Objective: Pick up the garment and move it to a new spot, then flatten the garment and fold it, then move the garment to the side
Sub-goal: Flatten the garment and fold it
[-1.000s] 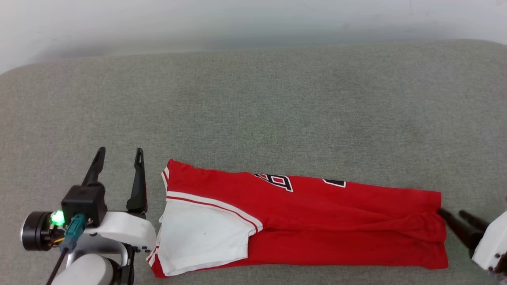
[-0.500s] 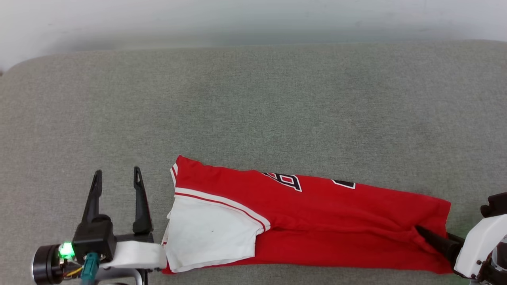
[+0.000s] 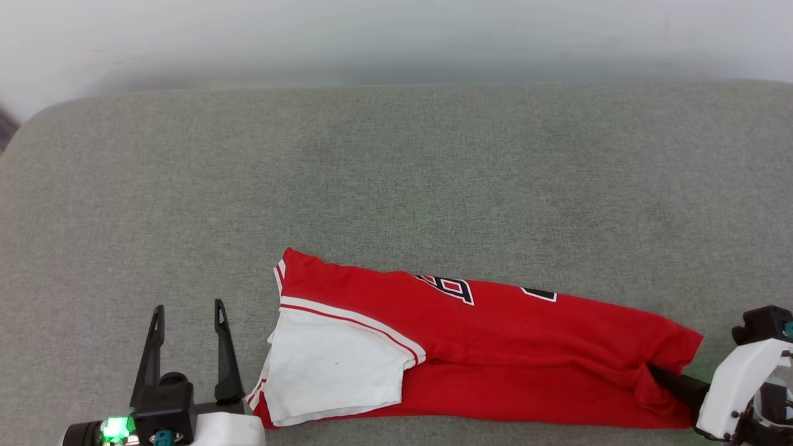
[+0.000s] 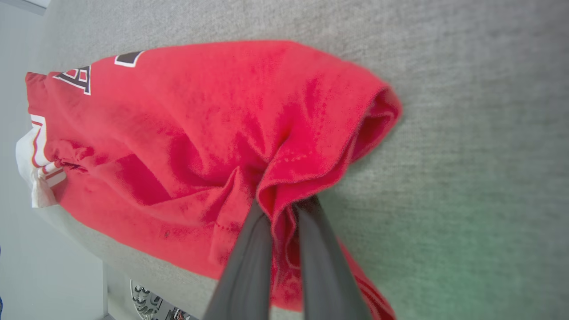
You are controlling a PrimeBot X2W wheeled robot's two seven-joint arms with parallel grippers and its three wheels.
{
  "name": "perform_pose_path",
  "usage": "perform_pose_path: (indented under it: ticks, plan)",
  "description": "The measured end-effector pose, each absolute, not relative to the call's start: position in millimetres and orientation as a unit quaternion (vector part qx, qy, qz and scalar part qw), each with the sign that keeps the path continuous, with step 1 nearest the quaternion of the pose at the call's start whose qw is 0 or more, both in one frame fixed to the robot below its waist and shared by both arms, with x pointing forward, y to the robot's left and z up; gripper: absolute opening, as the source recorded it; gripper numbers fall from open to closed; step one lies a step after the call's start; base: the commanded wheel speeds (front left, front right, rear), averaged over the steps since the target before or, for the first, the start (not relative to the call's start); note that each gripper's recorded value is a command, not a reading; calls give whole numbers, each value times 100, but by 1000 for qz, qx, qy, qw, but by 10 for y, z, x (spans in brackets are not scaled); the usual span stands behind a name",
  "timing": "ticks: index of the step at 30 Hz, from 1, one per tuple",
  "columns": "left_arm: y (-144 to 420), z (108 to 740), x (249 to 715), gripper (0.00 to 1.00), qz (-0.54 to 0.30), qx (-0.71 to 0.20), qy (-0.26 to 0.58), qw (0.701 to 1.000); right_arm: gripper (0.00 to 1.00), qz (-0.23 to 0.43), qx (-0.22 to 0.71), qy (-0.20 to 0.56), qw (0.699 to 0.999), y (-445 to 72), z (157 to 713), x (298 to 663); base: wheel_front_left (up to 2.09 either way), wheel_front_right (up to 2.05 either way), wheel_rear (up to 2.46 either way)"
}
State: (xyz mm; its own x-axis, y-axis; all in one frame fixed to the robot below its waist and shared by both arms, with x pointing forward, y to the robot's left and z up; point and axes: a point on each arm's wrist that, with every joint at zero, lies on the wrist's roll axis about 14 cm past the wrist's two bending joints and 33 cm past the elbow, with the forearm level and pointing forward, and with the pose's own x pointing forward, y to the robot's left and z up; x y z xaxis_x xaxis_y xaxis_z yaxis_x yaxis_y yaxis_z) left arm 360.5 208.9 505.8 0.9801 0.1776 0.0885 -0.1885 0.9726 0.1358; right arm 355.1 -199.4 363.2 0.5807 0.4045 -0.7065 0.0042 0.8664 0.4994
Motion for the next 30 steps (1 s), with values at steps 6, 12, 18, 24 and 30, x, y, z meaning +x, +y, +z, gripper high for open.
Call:
perform_pose_path:
  ticks: [6, 12, 18, 24, 30]
  plan:
    - [2108, 5076, 3512, 100, 99, 60, -39, 992, 0, 99, 204, 426, 876, -2310, 3828, 3624, 0, 0, 0]
    - [2122, 5073, 3420, 100, 99, 56, -38, 993, 0, 56, 145, 424, 892, -2880, 4039, 3643, 0, 0, 0]
    - [2113, 5067, 3360, 100, 95, 50, -37, 994, 0, 77, 130, 443, 884, -2852, 4154, 3596, 0, 0, 0]
    - [2128, 5079, 3335, 100, 91, 56, -39, 993, 0, 185, 131, 426, 876, -2189, 4401, 3635, 0, 0, 0]
    - [2126, 5046, 3348, 100, 91, 56, -34, 994, 0, 286, 89, 415, 859, -1531, 4605, 3686, 0, 0, 0]
